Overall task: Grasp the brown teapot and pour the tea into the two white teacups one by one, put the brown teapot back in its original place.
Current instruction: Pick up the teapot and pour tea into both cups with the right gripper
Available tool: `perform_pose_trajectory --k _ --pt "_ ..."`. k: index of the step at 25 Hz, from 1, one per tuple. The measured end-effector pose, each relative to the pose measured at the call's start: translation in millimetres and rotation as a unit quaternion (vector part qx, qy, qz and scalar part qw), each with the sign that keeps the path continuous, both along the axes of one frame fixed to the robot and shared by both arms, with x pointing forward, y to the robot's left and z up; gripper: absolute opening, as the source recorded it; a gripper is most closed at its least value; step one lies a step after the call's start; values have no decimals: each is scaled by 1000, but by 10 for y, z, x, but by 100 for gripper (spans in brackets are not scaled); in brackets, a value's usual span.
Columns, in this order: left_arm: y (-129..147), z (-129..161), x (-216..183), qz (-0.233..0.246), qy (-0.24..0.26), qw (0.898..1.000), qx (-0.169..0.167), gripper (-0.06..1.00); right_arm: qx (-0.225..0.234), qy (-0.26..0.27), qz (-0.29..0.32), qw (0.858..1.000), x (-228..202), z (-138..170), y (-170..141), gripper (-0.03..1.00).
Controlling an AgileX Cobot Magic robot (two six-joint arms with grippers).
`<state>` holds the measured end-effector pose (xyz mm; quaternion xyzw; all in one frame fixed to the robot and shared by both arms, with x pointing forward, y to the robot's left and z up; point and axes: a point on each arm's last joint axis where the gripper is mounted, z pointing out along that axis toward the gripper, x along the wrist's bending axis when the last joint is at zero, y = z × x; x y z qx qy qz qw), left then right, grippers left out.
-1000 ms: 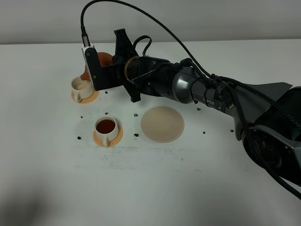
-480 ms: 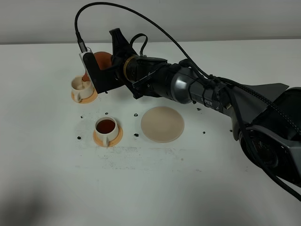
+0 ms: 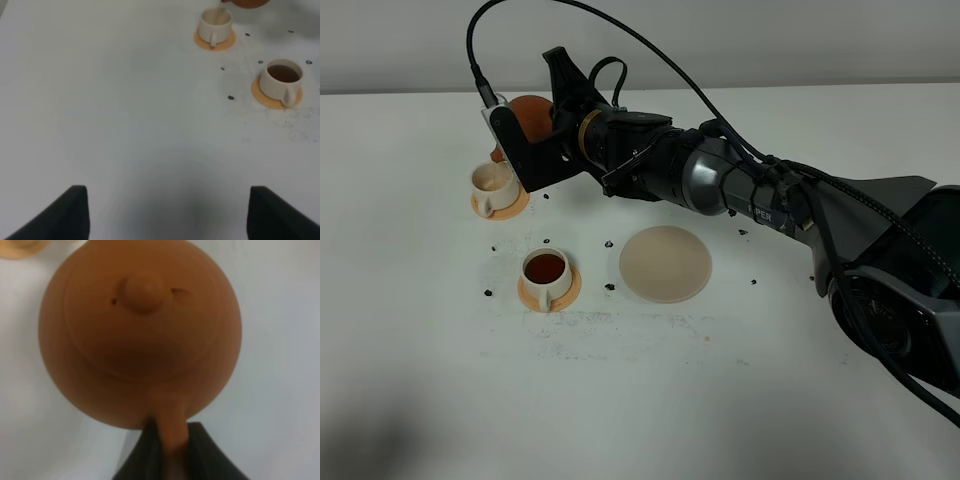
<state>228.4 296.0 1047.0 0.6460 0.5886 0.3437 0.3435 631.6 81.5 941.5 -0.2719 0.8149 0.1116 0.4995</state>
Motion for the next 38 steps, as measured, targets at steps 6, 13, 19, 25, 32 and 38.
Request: perform_pose_trajectory --k 6,13,19,25,32,38 --pt "0 0 0 0 0 1000 0 66 -5 -7 6 1000 1 5 4 11" --pt "0 0 0 0 0 1000 0 66 -12 -12 9 1000 4 -8 4 11" --pt "0 0 0 0 0 1000 0 66 -26 -25 19 999 10 -17 7 11" --pt "0 0 0 0 0 1000 0 66 -39 -30 26 998 16 -75 11 11" --pt "0 0 0 0 0 1000 0 66 -52 -44 35 997 19 -67 14 11" --pt "0 0 0 0 0 1000 0 66 -60 -53 41 996 22 -61 14 11"
